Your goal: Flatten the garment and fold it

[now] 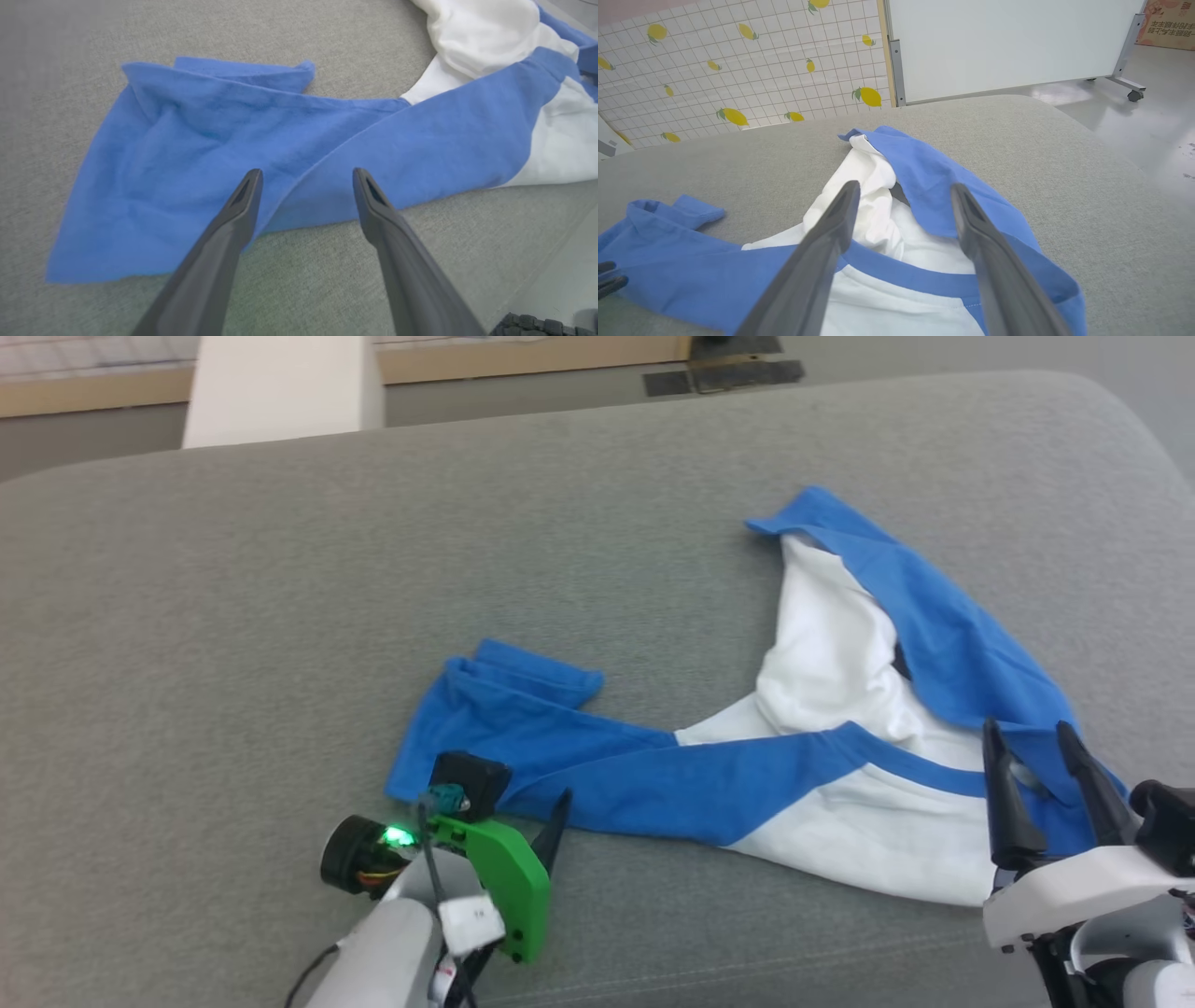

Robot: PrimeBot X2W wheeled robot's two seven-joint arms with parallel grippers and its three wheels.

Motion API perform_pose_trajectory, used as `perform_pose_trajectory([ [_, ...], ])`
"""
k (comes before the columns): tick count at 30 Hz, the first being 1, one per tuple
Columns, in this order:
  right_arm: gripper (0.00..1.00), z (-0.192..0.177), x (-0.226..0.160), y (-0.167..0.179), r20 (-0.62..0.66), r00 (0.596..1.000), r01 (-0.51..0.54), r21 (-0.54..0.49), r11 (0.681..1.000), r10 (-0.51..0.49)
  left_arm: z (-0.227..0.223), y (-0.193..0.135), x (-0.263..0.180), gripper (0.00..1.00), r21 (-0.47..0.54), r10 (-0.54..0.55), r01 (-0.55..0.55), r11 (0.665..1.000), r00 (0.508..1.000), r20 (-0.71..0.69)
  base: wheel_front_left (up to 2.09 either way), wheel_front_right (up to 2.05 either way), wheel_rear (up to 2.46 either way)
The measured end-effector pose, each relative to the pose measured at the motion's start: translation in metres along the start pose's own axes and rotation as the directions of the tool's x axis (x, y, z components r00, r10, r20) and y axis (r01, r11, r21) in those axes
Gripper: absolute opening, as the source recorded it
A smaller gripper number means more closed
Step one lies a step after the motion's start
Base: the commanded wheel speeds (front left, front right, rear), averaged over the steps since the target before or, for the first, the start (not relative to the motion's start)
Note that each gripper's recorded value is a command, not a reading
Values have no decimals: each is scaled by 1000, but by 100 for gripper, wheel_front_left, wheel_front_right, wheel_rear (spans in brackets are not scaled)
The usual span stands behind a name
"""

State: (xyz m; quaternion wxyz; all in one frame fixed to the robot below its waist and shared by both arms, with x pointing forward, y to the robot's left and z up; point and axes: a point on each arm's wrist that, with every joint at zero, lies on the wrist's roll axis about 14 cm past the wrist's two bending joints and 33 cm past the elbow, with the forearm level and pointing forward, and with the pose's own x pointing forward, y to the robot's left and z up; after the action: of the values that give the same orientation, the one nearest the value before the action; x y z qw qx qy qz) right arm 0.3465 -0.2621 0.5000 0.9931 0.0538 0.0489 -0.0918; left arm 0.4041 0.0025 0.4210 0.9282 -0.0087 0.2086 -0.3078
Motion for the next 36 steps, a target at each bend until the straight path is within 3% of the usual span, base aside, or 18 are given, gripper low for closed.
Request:
perform_pose_trajectory([
  [5, 100, -6, -7, -8, -12, 1000, 27, 24, 999, -26, -32, -4, 6, 100, 1, -22, 23, 1000, 976, -216, 0, 0, 0],
  [6, 100, -8, -8, -10, -17, 999, 33, 24, 999, -32, -33, -4, 7, 81, -10, -19, 17, 1000, 973, -230, 0, 0, 0],
  [7, 100, -9, -9, -12, -21, 999, 38, 25, 999, -38, -32, -4, 8, 0, -15, -13, 10, 1000, 972, -235, 0, 0, 0],
  [8, 100, -11, -9, -13, -25, 999, 42, 27, 999, -42, -29, -1, 9, 0, -19, 0, -4, 1000, 974, -227, 0, 0, 0],
  [12, 100, -15, -8, -13, -33, 998, 45, 33, 998, -44, -3, 26, 8, 0, -59, 114, -121, 991, 987, -112, 0, 0, 0],
  [16, 100, -16, -2, -7, -36, 999, 27, 40, 999, -25, 30, 78, -9, 0, -124, 304, -296, 947, 951, 57, 0, 0, 0],
  [19, 100, -16, 4, -1, -35, 999, 9, 40, 999, -7, 47, 121, -32, 0, -184, 449, -421, 888, 881, 150, 0, 0, 0],
  [23, 100, -15, 13, 10, -33, 999, -26, 42, 999, 28, 53, 174, -74, 0, -275, 626, -569, 775, 753, 204, 0, 0, 0],
  [28, 100, -19, 22, 24, -53, 996, -65, 46, 997, 67, 18, 212, -127, 0, -349, 772, -702, 621, 625, 118, 0, 0, 0],
  [30, 100, -21, 24, 29, -63, 995, -79, 47, 996, 82, 3, 219, -144, 0, -370, 803, -731, 574, 592, 76, 0, 0, 0],
  [32, 100, -23, 27, 34, -76, 992, -94, 48, 994, 98, -14, 219, -155, 0, -386, 812, -743, 547, 583, 28, 0, 0, 0],
  [33, 100, -23, 28, 37, -80, 991, -100, 48, 994, 104, -18, 217, -157, 64, -393, 808, -739, 547, 589, 19, 0, 0, 0],
  [34, 100, -24, 29, 39, -86, 990, -106, 49, 993, 110, -21, 213, -158, 100, -413, 802, -727, 549, 597, 16, 0, 0, 0],
  [36, 100, -27, 31, 41, -103, 988, -113, 45, 993, 117, -21, 207, -158, 100, -449, 793, -700, 555, 608, 32, 0, 0, 0],
])
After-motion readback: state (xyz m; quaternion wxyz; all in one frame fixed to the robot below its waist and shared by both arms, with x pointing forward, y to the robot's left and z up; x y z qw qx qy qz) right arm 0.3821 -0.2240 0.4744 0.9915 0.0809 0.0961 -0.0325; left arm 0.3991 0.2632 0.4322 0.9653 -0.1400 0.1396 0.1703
